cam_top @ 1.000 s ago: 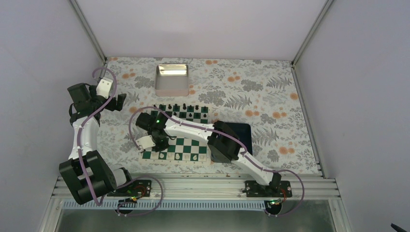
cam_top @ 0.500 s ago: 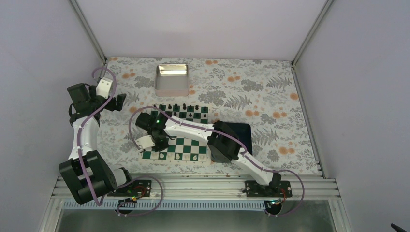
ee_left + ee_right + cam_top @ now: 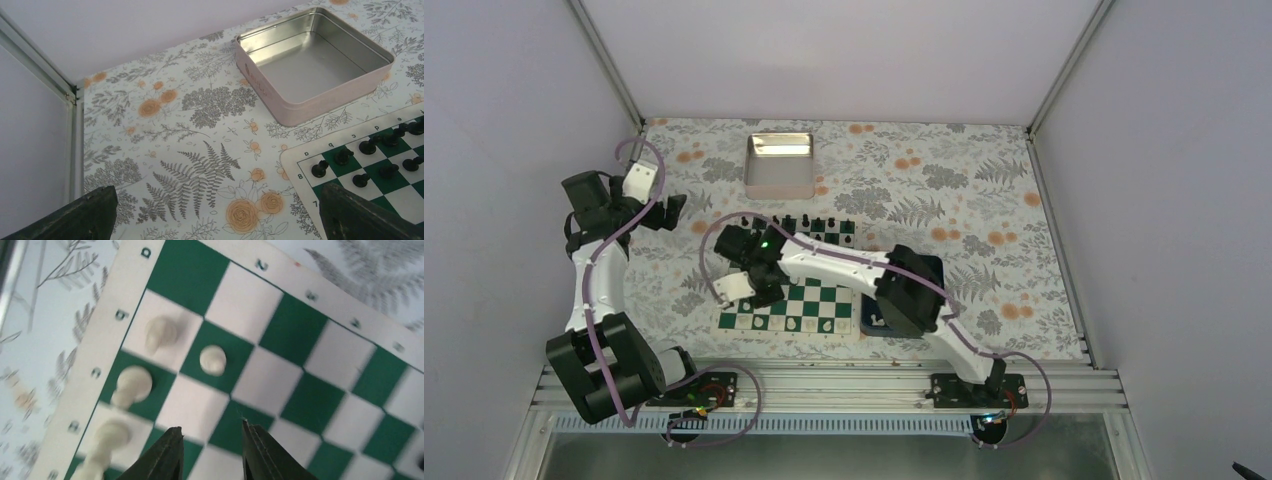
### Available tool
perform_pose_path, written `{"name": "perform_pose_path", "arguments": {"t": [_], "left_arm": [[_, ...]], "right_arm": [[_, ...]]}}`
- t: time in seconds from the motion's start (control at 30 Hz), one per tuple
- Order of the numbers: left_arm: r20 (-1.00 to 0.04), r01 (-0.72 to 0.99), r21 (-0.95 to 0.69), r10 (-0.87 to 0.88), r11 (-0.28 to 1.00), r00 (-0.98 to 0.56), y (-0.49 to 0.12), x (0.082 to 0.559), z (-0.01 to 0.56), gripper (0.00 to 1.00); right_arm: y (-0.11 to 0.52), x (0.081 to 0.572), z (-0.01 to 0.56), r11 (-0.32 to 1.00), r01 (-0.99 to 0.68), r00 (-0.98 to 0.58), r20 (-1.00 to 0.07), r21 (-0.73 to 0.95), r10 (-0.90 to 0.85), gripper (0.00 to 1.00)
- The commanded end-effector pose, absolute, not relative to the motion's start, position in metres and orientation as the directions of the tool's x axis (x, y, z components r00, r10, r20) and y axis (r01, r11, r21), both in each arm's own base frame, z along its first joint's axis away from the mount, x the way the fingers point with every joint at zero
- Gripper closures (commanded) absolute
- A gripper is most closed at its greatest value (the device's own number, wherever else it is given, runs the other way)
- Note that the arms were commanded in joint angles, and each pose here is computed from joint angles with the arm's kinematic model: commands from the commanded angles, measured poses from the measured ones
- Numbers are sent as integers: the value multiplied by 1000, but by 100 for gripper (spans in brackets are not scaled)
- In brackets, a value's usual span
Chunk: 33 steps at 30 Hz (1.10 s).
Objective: Set up the chess pieces on the board
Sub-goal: Place the chess piece on the chessboard, then pick up the chess piece from the storage box.
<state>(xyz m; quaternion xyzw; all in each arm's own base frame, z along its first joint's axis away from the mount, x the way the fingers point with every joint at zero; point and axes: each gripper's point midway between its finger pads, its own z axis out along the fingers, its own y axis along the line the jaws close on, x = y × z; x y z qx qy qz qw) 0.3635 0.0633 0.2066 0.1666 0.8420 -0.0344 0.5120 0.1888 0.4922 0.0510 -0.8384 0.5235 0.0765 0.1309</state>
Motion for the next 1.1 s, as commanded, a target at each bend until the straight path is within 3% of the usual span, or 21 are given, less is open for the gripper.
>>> {"name": "perform_pose_path", "arguments": {"t": [0.0,0.2,0.43,0.47,0.57,0.8,1.07], "left_arm": [[-875,368,185,323,911,-360,56,366,238,0],[-792,494,274,485,825,-372,17,384,264,0],[-607,684,421,746,596,-275,-125,406,279,0],[-570,712,432,779,553,-260,-145,406,272,0],[-465,797,446,866,407,-182,-207,397,244,0],[-375,903,409,926,135,32,-313,355,206,0],[-375,946,307,900,-106,223,-399,295,174,7]], "right_arm": [[467,211,116,-320,-916,385,-305,-242,-871,66],[389,262,140,-107,-955,198,-323,-277,-926,58],[235,350,163,294,-911,-162,-405,-289,-900,44],[213,356,172,349,-888,-201,-431,-299,-880,38],[158,368,180,486,-820,-307,-486,-301,-819,2],[57,386,173,739,-614,-506,-580,-278,-638,0],[4,410,151,839,-427,-621,-565,-338,-544,0]]}}
